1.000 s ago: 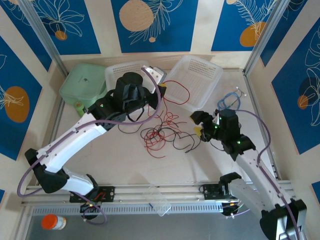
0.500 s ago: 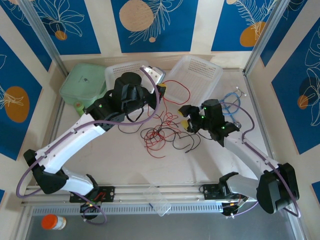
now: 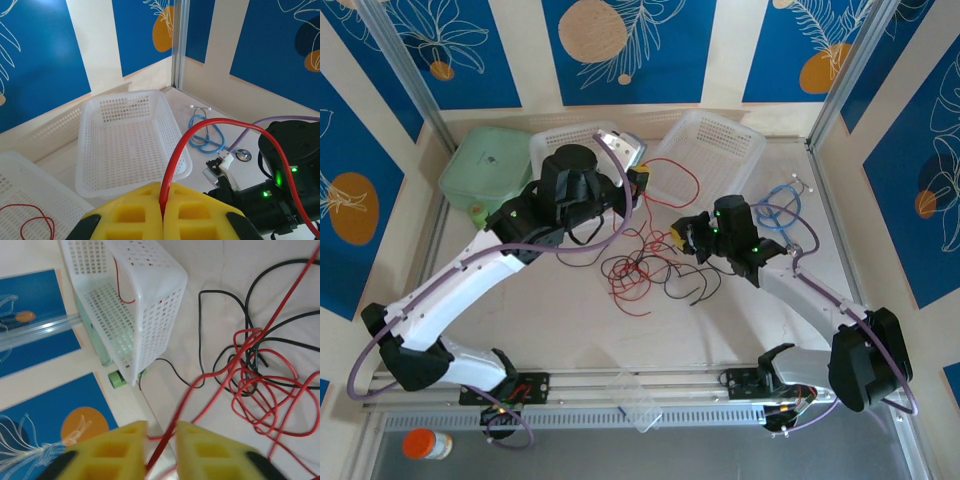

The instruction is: Untangle the cables

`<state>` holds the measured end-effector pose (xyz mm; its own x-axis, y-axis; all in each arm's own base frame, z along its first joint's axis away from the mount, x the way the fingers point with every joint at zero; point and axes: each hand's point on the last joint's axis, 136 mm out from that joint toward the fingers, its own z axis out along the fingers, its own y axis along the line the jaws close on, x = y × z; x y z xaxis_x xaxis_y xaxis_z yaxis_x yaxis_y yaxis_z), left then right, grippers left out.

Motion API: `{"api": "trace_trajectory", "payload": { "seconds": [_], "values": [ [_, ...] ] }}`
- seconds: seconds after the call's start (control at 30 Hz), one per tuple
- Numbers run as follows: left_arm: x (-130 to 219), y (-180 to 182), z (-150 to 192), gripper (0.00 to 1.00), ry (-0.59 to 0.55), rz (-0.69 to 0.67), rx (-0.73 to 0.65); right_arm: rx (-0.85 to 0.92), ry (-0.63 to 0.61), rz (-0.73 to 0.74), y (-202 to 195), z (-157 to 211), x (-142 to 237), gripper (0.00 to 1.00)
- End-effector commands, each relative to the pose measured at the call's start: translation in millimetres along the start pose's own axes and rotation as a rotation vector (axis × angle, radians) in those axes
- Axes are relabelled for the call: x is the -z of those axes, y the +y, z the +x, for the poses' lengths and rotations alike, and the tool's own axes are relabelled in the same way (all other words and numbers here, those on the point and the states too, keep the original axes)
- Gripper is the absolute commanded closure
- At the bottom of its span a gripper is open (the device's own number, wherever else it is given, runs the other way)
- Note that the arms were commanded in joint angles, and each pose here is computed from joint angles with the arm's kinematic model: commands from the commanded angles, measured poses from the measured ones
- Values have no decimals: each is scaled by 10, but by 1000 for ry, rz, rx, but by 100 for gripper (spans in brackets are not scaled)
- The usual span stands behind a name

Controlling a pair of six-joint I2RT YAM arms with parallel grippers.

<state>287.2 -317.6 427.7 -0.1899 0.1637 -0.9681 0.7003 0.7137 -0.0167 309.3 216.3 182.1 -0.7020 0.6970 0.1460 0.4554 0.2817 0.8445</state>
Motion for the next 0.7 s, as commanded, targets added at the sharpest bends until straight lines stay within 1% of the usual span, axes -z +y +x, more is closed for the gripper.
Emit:
{"api": "trace_trajectory", "payload": {
  "seconds": [0.0, 0.03, 0.23, 0.37, 0.53, 0.67],
  "values": [
    [189, 5, -181, 100, -62, 16, 21, 4, -29, -37, 153, -58, 39, 96],
    [210, 3, -192, 100, -66, 17, 20, 1, -36, -38, 148, -76, 51, 100],
    [306, 29, -229, 100, -80, 7, 18, 8, -93, -38, 114, -164, 209, 100],
    [419, 33, -316, 100, -107, 9, 18, 12, -166, 4, -47, -277, 357, 100],
    [699, 55, -562, 100, -168, 4, 8, 22, -318, 133, -480, -529, 581, 100],
    [962, 119, -752, 100, -232, -25, -11, 30, -431, 234, -846, -705, 762, 100]
  ]
}}
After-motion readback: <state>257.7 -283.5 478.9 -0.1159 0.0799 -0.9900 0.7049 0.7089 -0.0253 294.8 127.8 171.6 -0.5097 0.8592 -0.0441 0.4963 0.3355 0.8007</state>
